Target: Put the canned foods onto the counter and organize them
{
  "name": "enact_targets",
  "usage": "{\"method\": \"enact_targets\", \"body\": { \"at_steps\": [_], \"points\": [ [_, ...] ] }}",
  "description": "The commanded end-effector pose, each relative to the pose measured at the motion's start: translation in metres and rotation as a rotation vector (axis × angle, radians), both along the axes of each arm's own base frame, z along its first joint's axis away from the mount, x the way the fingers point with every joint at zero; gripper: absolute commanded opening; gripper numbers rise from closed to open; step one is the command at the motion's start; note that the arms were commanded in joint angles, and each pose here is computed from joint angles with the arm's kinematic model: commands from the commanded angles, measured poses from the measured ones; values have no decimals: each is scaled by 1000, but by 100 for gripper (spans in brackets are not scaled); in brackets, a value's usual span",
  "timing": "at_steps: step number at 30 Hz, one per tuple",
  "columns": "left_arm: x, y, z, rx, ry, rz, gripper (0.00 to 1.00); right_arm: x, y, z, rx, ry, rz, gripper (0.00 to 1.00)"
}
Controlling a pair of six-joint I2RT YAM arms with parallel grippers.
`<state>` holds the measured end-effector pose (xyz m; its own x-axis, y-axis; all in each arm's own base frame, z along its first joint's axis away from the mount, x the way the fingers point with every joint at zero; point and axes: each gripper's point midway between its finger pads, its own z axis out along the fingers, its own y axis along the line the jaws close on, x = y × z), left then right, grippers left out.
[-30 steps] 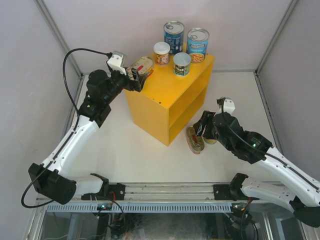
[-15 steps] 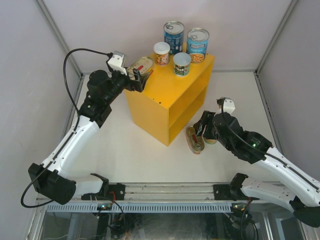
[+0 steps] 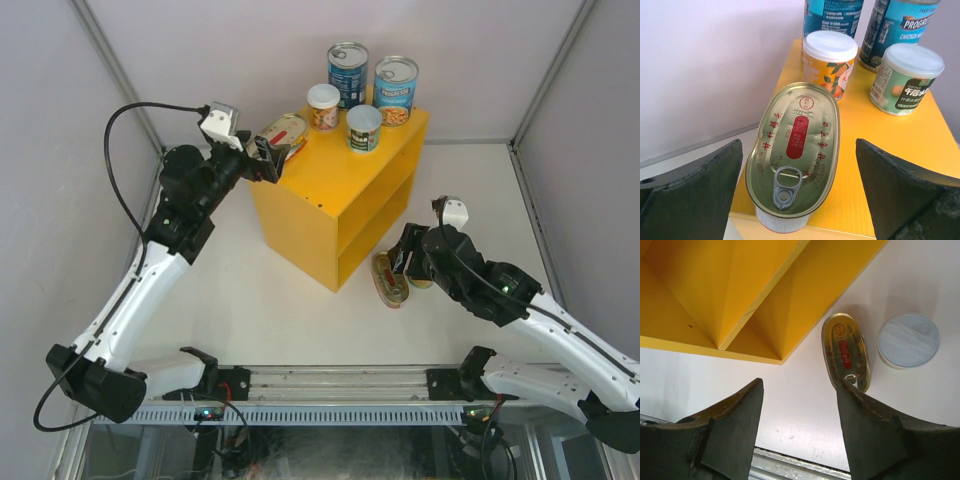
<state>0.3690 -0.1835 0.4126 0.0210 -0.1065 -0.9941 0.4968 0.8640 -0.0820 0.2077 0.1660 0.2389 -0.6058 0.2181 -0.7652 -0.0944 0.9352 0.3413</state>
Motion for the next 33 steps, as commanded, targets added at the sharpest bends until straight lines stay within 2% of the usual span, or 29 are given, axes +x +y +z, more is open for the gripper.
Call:
{"method": "enact_targets", "body": {
  "at_steps": [1, 14, 18, 25, 33],
  "points": [
    [-20, 6, 38, -68, -83, 6, 98, 2, 1, -6, -1, 9, -1, 61],
    [-52, -5, 60, -94, -95, -15, 98, 4, 7, -58, -76, 126, 26, 74],
    [-64, -8, 59, -98, -80, -16, 98, 6, 9, -74, -105, 162, 44, 84],
    [-98, -7, 60, -160, -48, -27, 98, 9, 12, -102, -141, 223, 60, 85],
    [-127, -12, 45, -168, -6, -60, 98, 17, 13, -129, -187, 280, 54, 84]
  ]
}}
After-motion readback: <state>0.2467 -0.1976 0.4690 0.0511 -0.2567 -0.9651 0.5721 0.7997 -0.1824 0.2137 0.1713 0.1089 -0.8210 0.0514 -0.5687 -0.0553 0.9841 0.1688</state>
